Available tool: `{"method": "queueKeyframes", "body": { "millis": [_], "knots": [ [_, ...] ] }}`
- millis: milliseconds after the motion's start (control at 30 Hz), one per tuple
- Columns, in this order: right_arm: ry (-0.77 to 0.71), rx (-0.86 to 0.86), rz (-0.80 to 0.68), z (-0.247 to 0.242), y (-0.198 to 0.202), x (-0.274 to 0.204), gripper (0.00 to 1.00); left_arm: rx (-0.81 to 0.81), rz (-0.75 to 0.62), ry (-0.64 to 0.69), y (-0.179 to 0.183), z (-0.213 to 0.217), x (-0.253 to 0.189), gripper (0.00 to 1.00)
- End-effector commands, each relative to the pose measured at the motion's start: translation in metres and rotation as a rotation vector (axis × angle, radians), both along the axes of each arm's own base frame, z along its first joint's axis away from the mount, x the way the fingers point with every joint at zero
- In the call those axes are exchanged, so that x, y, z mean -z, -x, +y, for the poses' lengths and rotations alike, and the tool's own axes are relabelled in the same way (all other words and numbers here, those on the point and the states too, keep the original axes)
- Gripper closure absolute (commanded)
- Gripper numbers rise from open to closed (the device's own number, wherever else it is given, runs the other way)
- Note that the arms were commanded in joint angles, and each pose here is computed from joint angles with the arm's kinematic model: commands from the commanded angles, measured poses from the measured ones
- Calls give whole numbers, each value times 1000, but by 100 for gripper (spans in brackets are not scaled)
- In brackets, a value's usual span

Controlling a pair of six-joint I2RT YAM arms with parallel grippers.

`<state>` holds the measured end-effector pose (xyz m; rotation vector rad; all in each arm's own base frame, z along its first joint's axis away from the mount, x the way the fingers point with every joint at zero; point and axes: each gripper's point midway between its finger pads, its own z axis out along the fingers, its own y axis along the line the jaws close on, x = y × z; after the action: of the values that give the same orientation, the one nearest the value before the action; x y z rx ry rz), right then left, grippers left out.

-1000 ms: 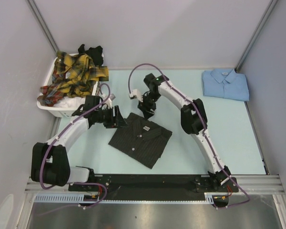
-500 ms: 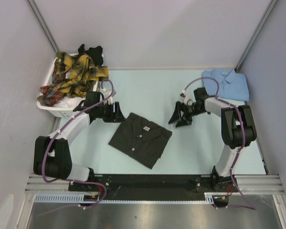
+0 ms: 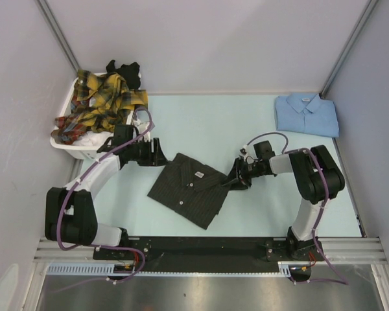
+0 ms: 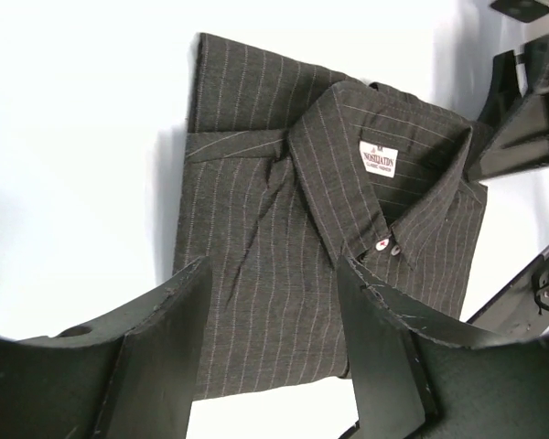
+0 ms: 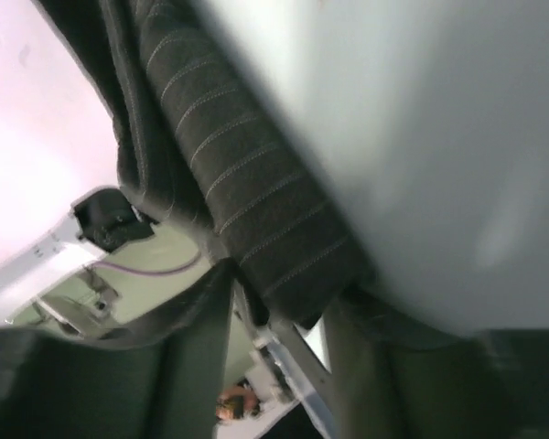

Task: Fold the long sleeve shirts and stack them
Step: Fold the shirt

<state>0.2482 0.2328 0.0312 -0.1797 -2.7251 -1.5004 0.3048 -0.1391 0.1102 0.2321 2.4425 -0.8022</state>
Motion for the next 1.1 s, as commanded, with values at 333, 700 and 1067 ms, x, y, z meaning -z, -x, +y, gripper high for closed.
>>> {"method": "queueKeyframes", "body": {
  "millis": [333,700,1067],
  "knots": [
    [143,-346,-369,-19,-128,-5,100,22,-44,44,5,0,1,40],
    [138,-456,-344,-46,-131,-18,53,97,-40,68,-21,-19,11,43],
    [31,-186,-209,-62,-97,-29,64,696,-363,-38,-33,-123,-28,43]
  ]
}}
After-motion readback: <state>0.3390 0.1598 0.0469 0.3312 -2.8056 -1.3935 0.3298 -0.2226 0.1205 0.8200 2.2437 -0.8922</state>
